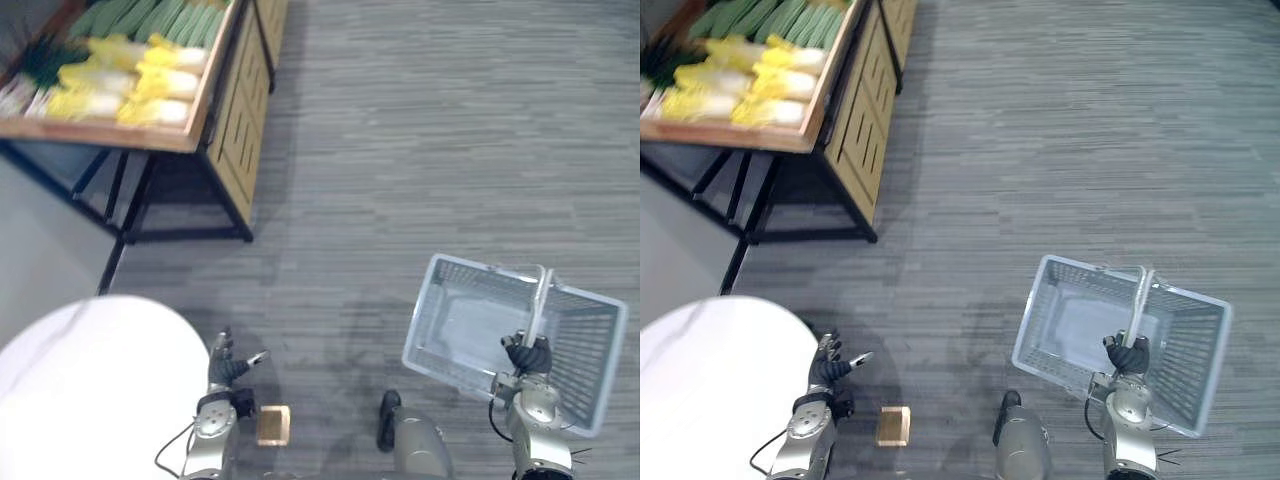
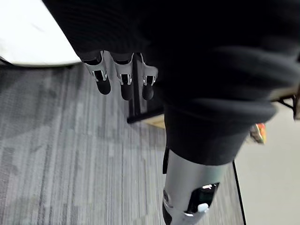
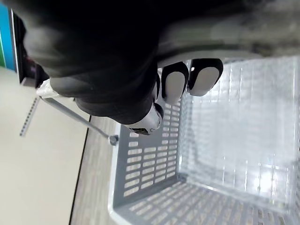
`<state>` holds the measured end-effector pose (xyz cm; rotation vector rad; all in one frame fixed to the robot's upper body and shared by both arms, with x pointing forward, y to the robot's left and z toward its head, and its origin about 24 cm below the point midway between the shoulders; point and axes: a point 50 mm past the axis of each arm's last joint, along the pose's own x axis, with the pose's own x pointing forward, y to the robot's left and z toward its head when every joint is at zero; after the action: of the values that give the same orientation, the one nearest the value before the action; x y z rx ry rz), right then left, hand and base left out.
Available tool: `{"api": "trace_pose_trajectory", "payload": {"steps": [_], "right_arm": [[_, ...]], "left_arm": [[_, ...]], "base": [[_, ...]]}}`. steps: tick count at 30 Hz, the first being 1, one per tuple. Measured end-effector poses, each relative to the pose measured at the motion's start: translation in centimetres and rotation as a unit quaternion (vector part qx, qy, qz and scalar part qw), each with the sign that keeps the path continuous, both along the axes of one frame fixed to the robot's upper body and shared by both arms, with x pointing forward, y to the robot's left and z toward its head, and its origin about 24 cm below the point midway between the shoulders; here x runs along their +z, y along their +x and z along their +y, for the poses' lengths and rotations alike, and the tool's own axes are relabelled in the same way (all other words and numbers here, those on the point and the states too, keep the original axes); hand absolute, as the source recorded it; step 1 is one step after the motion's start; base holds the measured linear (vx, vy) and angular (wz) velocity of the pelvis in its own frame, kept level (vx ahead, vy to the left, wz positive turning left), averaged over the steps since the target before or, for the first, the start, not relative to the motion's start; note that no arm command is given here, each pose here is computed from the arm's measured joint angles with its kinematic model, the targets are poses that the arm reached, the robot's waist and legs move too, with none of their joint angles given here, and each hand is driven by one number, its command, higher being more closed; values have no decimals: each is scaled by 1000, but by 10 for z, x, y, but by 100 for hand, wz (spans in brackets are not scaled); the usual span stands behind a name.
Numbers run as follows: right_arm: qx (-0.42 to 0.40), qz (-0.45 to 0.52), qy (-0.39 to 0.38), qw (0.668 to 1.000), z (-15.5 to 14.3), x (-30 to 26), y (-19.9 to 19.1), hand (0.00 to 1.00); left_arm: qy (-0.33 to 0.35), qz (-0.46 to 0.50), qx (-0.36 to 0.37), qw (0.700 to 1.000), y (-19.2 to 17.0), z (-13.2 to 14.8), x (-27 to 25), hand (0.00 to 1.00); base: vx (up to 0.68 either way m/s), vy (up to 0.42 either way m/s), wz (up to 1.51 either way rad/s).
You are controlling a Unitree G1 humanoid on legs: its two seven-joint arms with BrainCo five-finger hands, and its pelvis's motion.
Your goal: Pick vegetable in the basket
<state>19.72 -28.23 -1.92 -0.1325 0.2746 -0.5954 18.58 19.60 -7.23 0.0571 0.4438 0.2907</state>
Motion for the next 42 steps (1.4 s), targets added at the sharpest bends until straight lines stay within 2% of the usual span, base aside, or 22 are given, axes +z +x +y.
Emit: {"api": "trace_pose_trajectory", "payload": {"steps": [3,9,14,23,31,37,42], "right_arm": [[-2,-20,-10,1000,1,9,2,100],[20,-18,-36,999,-1,15,7,100],[42,-2,-25,999,11,6,10,100],[75,19,-5,997,31,-7,13,100],[51,24,-25,998,10,-1,9,100],[18,20,-17,999,7,-2,7,100],[-36,15,-47,998,-23,5,-12,100]], "left_arm": [[-2,-13,-1,1000,2,-2,5,0],[-5,-22,9,1000,-17,-4,10,0],[-3,-78,40,996,-4,0,32,0],[16,-68,32,997,-6,7,30,0],[3,-94,-3,996,29,-12,38,0],[-4,-117,-1,993,32,-15,47,0],[37,-196,12,980,33,-12,84,0]], "base": [[303,49,-80],[347,284,-66],[463,198,4],[520,57,24],[705,-274,50],[550,-159,31],[470,103,59]]}}
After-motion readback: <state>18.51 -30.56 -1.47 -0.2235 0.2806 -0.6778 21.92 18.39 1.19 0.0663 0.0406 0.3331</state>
